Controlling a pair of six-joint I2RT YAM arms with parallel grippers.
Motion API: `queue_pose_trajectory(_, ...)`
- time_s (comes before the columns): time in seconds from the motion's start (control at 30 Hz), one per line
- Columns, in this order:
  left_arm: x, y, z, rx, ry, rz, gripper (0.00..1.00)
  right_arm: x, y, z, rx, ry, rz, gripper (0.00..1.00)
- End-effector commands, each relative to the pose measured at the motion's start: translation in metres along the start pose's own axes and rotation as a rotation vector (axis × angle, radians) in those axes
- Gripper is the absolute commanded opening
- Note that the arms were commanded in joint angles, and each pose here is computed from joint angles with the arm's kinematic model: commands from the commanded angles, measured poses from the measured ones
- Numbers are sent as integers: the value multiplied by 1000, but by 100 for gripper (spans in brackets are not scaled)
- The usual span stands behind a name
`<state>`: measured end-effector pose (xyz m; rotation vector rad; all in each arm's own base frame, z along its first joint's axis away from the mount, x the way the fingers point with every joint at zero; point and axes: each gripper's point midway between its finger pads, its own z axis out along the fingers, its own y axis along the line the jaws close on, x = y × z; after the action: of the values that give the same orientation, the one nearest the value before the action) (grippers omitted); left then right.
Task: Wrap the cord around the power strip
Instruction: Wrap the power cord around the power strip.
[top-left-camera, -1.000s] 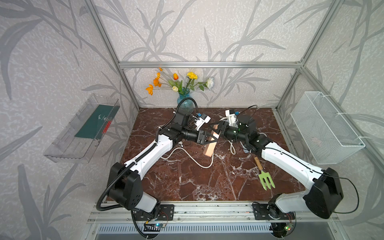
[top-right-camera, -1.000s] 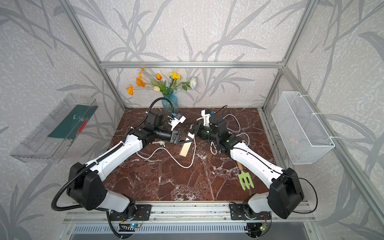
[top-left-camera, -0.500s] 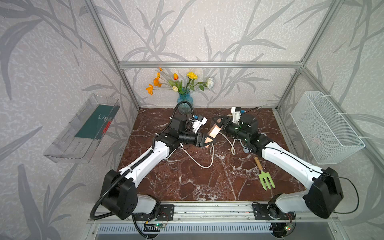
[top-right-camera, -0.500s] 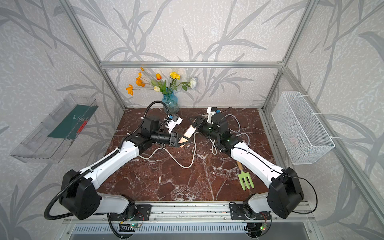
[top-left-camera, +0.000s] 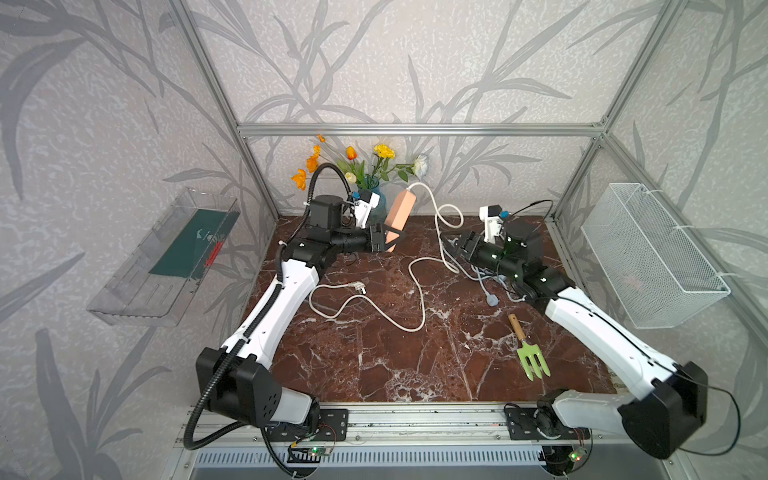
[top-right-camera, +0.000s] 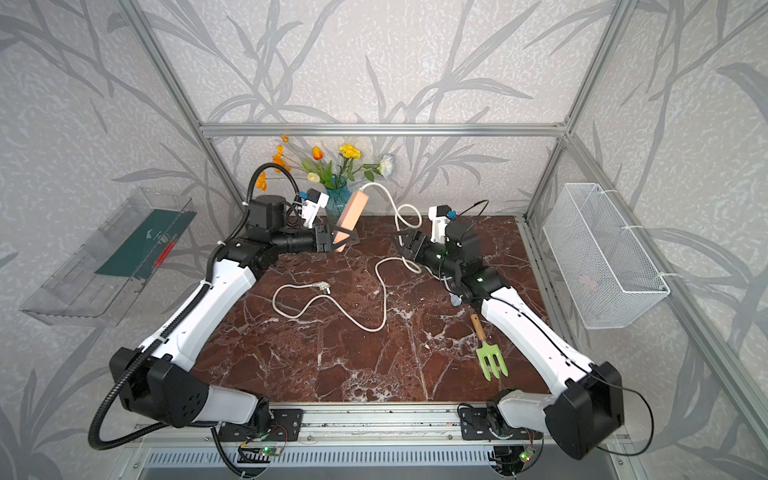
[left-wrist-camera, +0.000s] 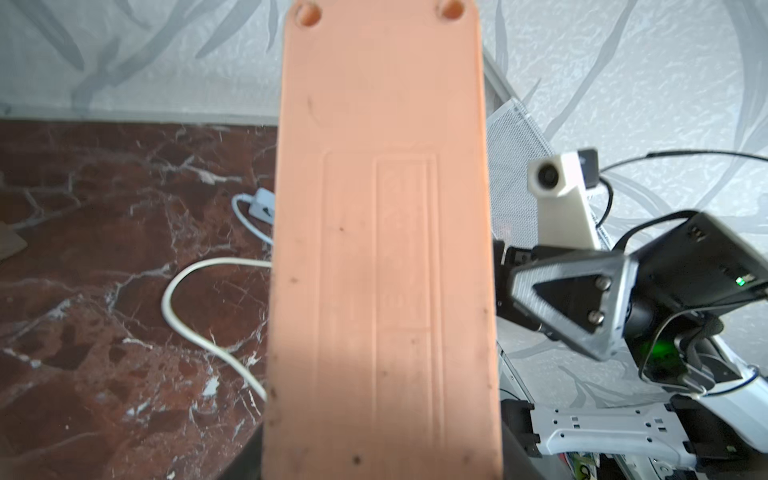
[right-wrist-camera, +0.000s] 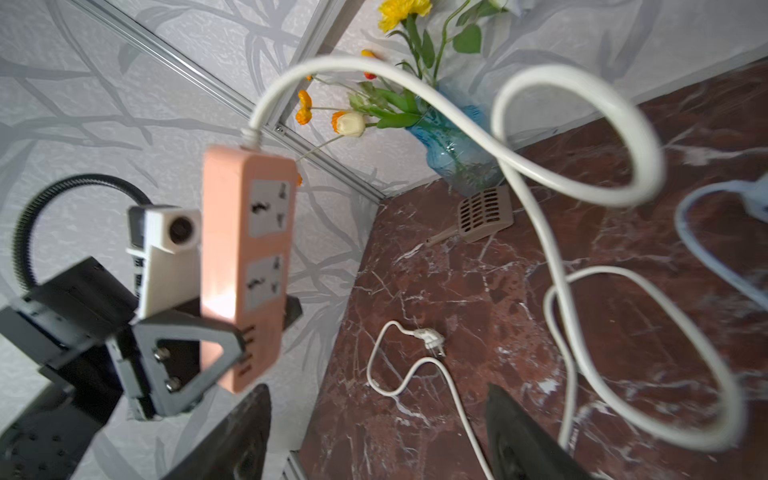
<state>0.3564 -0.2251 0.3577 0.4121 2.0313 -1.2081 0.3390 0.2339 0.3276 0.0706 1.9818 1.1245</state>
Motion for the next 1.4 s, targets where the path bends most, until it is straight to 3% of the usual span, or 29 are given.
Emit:
queue_pose_trajectory(0.0, -10, -28, -8, 47, 10, 61, 0, 27, -76, -29, 325, 23, -234, 78)
queue_pose_trajectory(0.1, -20, -50, -15, 88, -3, 71, 0, 33, -101, -17, 380, 5, -331, 79)
queue_pose_trajectory(0.27, -26, -81, -19, 146, -8, 82, 0, 22, -77, 25, 293, -176, -594, 86)
queue_pose_trajectory(0.47, -21, -99, -24, 164, 13, 103, 0, 7, -61, 59, 286, -288, -737, 86)
queue_pose_trajectory(0.63, -21, -107, -29, 187, 11, 99, 0, -3, -75, 69, 400, -320, -819, 80)
queue_pose_trajectory(0.73, -25, -111, -30, 202, 3, 94, 0, 0, -74, 80, 388, -303, -854, 63)
queue_pose_trajectory(0.93, -49, -105, -41, 179, -54, 100, 0, 24, -79, 84, 413, -227, -941, 6)
queue_pose_trajectory(0.97, -58, -99, -45, 152, -77, 97, 0, 29, -79, 83, 420, -201, -960, 0)
queue_pose_trajectory(1.03, -80, -77, -57, 64, -125, 99, 0, 45, -76, 80, 406, -124, -1007, 0)
queue_pose_trajectory(1.13, -112, -16, -80, -253, -161, 143, 0, 90, -66, 69, 376, 31, -1139, 0)
queue_pose_trajectory(1.2, -134, 19, -93, -452, -167, 189, 0, 127, -62, 56, 349, 140, -1246, 0)
queue_pose_trajectory(1.3, -154, 67, -94, -632, -176, 243, 0, 177, -52, 32, 263, 298, -1434, 0)
queue_pose_trajectory(1.37, -152, 99, -87, -720, -120, 275, 0, 211, -33, 11, 149, 361, -1608, 0)
